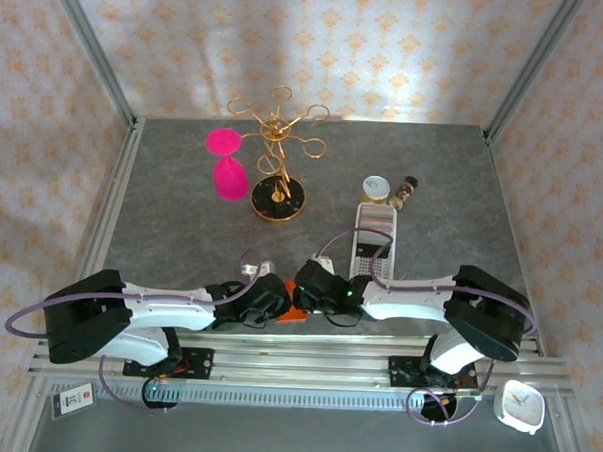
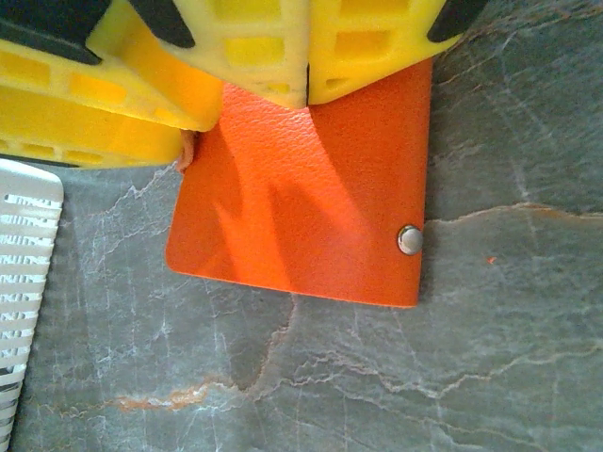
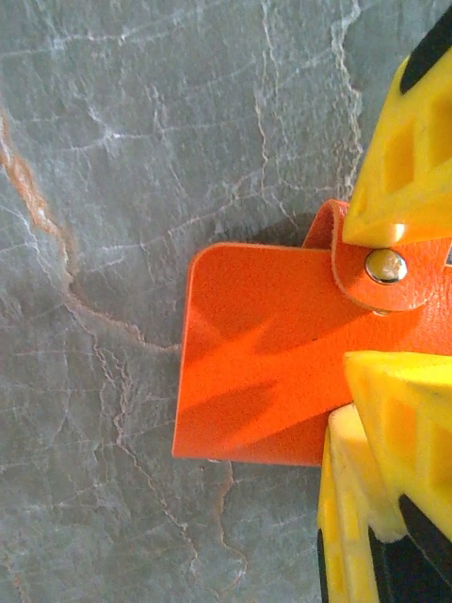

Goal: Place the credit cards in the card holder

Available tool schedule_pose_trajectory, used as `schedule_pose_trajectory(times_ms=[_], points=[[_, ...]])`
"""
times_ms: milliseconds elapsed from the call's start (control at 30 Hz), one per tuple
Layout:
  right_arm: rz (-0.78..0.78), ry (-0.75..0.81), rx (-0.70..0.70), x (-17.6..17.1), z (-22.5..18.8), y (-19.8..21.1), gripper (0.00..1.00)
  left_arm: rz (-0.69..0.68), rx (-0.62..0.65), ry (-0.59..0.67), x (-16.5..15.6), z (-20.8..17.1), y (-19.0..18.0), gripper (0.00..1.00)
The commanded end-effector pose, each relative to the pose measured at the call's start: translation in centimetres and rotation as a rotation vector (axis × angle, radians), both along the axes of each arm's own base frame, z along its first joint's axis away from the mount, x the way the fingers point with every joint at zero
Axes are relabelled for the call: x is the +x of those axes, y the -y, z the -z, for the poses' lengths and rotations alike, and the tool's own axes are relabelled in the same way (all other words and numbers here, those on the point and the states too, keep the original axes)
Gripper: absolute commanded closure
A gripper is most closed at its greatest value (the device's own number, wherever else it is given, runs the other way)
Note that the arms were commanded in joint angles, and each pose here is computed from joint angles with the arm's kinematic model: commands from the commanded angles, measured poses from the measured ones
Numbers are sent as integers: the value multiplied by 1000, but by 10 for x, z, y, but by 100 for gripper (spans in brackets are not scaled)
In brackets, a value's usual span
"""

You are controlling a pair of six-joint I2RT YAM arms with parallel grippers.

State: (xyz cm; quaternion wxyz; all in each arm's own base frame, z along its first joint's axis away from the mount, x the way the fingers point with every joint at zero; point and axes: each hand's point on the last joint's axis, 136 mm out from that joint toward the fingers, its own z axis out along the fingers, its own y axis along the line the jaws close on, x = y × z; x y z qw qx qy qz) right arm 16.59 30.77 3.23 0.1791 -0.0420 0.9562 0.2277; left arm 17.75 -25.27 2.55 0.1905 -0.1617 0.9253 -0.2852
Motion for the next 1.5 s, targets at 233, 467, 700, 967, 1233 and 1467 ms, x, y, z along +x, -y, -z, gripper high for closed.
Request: schedule_pose_trajectory(times_ms=[233, 467, 700, 967, 1233, 1467], points=[[44, 1, 207, -5, -28, -15, 66, 4, 100, -59, -14, 26, -21, 100], [87, -9, 98, -3, -11, 1, 79, 6, 96, -56, -14, 25, -20, 100], [52, 40, 190, 0, -37, -10, 83, 9, 96, -54, -14, 24, -20, 100], [106, 127, 158, 9, -51, 14, 85, 8, 95, -54, -14, 25, -20, 100], [131, 27, 78, 2, -9, 34, 83, 16, 97, -56, -14, 26, -18, 100], [109, -14, 91, -1, 2, 26, 81, 17, 102, -57, -15, 26, -19, 100]])
